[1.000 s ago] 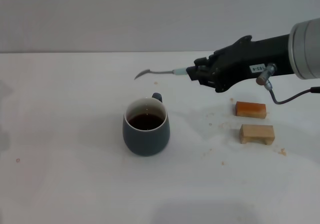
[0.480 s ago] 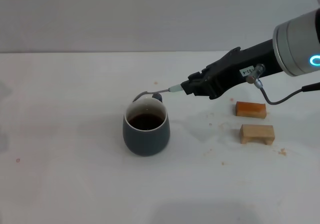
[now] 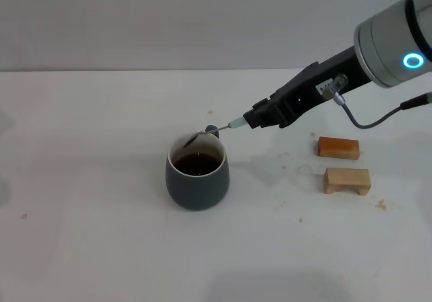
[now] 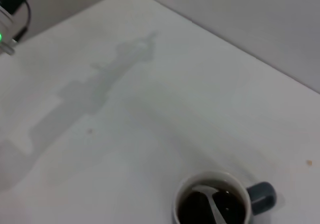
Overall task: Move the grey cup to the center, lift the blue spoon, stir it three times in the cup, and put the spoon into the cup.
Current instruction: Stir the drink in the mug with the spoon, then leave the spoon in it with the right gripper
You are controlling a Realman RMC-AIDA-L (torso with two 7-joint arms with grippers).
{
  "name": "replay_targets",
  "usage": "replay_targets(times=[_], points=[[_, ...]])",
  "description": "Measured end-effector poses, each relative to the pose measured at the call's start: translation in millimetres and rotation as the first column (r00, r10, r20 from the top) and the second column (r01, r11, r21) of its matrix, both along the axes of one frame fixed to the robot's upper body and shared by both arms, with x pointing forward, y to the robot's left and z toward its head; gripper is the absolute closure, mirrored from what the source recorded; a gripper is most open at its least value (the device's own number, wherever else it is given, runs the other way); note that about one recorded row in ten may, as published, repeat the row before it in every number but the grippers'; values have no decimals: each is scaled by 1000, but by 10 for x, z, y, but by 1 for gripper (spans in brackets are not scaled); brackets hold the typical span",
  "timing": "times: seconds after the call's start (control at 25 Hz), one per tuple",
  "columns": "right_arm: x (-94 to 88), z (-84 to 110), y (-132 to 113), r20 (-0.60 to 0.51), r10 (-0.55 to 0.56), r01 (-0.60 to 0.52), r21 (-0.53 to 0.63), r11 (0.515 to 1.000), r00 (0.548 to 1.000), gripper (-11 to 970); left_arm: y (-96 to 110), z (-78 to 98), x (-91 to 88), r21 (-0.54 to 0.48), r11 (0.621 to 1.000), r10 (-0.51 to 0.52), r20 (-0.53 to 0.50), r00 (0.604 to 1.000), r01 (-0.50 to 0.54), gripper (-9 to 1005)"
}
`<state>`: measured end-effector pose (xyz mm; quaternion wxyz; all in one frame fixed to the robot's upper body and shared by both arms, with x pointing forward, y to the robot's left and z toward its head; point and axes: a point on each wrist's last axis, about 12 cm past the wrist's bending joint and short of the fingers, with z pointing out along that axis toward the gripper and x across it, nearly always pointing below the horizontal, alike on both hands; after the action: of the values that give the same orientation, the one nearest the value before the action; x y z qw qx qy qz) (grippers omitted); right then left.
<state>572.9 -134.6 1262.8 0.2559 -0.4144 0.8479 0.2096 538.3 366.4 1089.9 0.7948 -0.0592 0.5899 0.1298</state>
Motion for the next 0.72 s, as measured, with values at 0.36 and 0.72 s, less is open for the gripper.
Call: replay_targets(times=[0.36, 0.72], points=[[75, -110, 60, -51, 9, -12, -51, 999, 999, 799, 20, -9, -52, -2, 1000, 8, 10, 1000, -8, 998], [61, -259, 88, -92, 27, -34, -79, 996, 995, 799, 50, -30, -138, -3, 1000, 17, 15, 1000, -17, 998]])
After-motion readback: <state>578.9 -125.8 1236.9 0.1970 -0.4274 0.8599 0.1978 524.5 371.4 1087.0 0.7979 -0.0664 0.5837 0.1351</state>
